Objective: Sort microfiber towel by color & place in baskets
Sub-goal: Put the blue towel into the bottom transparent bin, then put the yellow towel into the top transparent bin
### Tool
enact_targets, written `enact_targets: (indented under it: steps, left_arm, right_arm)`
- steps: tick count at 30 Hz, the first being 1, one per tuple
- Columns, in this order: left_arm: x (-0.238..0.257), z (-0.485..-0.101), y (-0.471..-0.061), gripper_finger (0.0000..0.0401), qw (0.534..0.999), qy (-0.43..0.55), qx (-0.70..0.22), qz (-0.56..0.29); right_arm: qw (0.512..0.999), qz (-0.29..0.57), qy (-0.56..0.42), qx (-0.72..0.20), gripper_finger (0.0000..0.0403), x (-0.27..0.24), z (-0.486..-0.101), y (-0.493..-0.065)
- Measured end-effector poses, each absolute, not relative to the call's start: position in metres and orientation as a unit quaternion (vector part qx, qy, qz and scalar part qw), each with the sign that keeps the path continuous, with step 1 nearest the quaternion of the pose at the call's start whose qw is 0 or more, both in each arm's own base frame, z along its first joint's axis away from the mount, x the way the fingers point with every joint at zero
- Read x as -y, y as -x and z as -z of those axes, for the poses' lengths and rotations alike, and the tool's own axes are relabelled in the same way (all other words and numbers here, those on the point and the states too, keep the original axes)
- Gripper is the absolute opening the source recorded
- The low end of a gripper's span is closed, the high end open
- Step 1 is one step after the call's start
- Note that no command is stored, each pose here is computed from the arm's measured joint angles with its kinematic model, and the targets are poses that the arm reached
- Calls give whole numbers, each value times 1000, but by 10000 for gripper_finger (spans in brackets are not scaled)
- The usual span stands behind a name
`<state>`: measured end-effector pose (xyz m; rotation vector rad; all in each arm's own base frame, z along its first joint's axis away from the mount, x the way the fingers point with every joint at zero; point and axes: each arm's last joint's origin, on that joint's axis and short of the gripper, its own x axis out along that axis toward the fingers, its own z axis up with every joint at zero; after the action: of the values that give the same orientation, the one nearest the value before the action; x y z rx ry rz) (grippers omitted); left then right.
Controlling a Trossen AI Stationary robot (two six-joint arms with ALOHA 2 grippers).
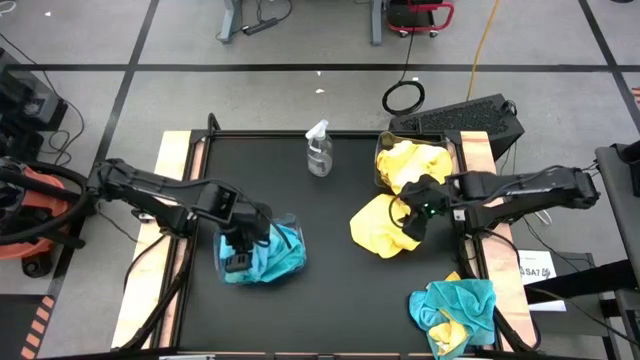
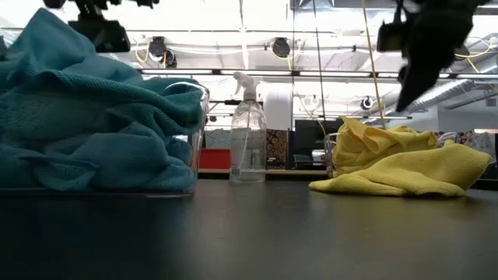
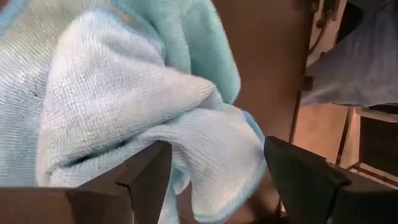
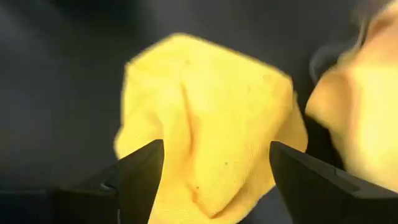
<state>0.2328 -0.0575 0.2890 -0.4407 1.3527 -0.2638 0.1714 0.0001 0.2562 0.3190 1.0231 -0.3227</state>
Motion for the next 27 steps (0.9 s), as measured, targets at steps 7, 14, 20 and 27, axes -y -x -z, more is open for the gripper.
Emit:
enact_targets:
  steps: [7,14,20,27]
  left_arm:
    - [55,-293,-222,263,719,197,-659,100]
    - [55,-294,-219,263,711,206,-663,108]
    - [56,-306,-223,263,733,207,-637,119]
    - [55,-340,-229,263,787,171,-582,112]
  right_arm:
    - [836,157,-194,-489,288,-1,-213,-170]
    - [858,144,-203,-449,288,-1,-196,-175]
    - [867,136,-191,-441,288,-1,-184,-185]
    - [833,150,-175,-504,288,-1,-155,-199]
